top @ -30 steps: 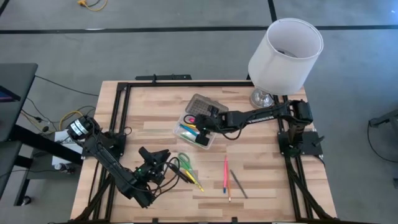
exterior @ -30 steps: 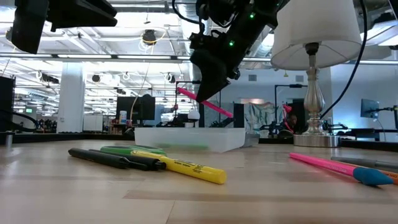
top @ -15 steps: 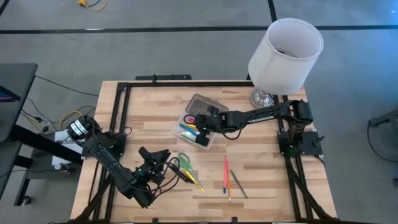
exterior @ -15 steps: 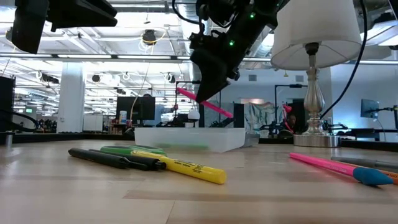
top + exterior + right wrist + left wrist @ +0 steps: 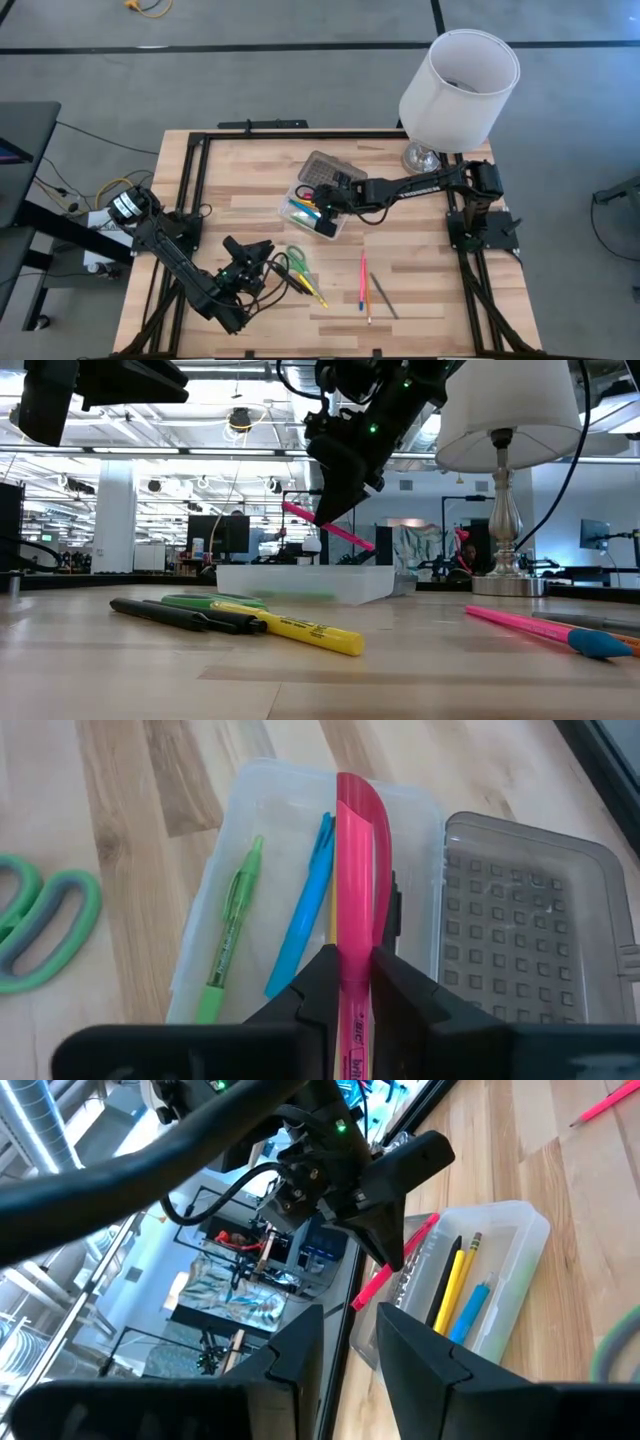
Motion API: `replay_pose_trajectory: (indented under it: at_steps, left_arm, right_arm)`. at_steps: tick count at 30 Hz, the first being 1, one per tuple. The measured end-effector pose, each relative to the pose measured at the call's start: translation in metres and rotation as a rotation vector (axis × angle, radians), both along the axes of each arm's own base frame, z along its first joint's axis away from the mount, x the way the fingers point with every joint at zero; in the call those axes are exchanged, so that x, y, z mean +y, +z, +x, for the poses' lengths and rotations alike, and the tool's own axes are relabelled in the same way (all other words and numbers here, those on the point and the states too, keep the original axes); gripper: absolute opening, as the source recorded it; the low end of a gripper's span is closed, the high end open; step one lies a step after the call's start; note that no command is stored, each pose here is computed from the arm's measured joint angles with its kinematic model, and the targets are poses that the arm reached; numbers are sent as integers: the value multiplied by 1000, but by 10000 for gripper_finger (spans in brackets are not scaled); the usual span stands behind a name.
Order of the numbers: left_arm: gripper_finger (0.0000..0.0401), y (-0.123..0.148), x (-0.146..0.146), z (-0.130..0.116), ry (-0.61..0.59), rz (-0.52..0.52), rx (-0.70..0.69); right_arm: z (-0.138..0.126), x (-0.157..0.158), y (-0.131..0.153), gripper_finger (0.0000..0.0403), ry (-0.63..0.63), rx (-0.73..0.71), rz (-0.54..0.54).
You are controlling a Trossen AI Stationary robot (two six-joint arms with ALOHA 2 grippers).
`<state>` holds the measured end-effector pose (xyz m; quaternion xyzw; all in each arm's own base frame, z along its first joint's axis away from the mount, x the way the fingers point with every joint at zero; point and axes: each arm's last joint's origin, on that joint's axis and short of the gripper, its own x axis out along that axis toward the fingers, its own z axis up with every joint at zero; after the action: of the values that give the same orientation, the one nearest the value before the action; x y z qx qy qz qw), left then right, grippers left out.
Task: Pick & place school supplies into a supply box
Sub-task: Put the pink pen into the gray supply box, then put the left black pen into the gray supply box
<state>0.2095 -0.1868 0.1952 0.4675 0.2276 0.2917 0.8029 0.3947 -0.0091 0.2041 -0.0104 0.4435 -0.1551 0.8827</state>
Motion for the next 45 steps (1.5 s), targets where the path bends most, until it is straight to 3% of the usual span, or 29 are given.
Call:
replay_pose_trajectory:
  at_steps: [9,21,28,36,45]
  left_arm:
    - [91,0,0,0,0,-1,1]
    - [91,-1,0,0,8,-35,23]
    - [91,-2,0,1,13,-56,28]
    - [91,-2,-2,3,12,-80,7]
    - [91,-3,-4,5,13,-134,9]
  right_arm:
    - [0,0,0,72,0,0,0]
    - [-5,6,0,74,25,45,-8]
    - [-14,38,5,74,128,100,-36]
    - [-36,83,11,74,147,178,-165]
    - [-66,134,28,74,166,128,-265]
